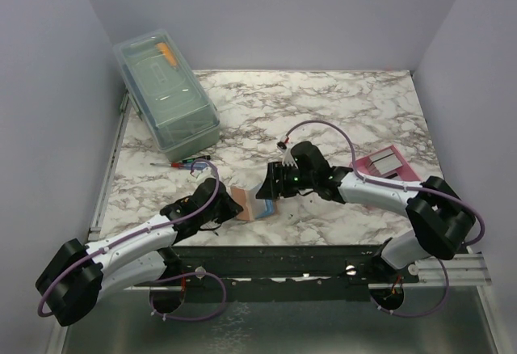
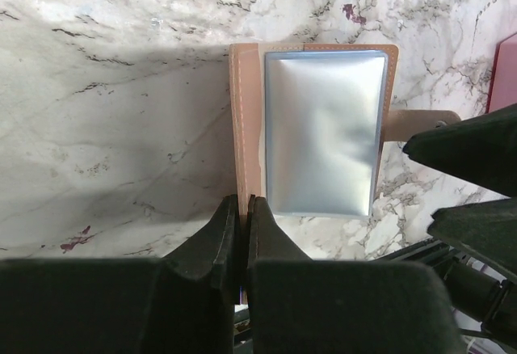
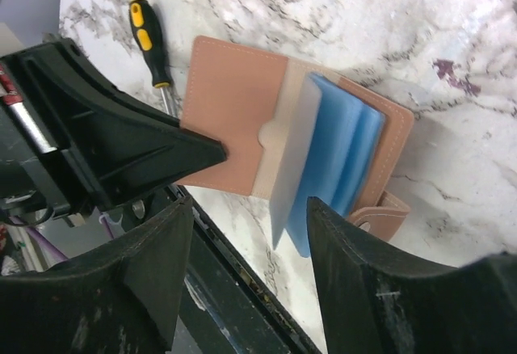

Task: Put the credit cards into the card holder
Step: Open the card holder at the center of the board.

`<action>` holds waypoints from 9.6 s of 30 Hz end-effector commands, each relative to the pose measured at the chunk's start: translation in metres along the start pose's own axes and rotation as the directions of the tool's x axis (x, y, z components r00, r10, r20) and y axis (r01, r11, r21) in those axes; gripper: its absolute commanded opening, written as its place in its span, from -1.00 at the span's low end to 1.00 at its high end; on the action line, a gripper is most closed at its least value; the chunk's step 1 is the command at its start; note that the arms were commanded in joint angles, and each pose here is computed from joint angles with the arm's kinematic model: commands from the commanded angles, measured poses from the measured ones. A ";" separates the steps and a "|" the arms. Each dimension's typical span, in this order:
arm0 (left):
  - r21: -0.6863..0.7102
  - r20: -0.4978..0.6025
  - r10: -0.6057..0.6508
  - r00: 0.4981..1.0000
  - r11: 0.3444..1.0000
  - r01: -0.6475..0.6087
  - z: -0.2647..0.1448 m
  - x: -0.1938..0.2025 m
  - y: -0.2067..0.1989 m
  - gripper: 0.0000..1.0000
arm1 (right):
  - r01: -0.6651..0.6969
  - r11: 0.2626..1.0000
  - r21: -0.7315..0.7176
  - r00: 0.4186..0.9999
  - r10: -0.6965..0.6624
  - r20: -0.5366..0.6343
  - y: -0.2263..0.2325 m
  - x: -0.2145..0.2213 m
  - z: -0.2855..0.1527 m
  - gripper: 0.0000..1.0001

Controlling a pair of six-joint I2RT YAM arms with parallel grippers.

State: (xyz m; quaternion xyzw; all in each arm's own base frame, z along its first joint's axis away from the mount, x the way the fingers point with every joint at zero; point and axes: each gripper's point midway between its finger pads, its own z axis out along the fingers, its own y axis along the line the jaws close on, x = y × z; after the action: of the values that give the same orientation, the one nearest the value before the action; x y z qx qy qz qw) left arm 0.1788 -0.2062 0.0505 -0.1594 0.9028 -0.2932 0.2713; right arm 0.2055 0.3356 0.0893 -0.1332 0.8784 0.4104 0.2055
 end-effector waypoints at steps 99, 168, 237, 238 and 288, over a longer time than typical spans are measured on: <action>-0.197 0.050 0.126 0.991 0.974 -0.114 0.017 -0.030 0.020 -1.00 | -0.144 0.977 -0.157 0.977 0.116 -0.180 -0.019 0.055 0.062 -0.64; -0.172 0.009 0.113 0.994 0.979 -0.110 0.017 -0.012 0.035 -1.00 | -0.144 0.988 -0.065 0.983 0.134 -0.128 -0.044 0.043 0.024 -0.47; -0.040 0.015 0.112 0.994 0.993 -0.112 0.003 -0.021 -0.004 -0.67 | -0.162 0.972 -0.167 0.980 0.140 -0.139 -0.004 0.043 0.062 -0.89; -0.059 0.013 0.115 0.993 0.992 -0.114 0.005 -0.020 0.003 -0.68 | -0.148 0.974 -0.170 0.983 0.127 -0.130 0.002 0.036 0.059 -0.86; 0.141 0.032 0.079 0.996 0.987 -0.083 -0.033 -0.034 -0.052 -0.39 | 0.005 1.000 0.020 0.997 -0.004 -0.083 -0.013 -0.001 0.028 -0.43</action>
State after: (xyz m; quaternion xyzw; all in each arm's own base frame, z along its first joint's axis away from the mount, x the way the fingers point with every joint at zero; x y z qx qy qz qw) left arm 0.1929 -0.2135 0.0973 -0.1096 0.8919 -0.3216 0.2984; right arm 0.2112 0.3503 0.0535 -0.1433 0.8894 0.4082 0.1479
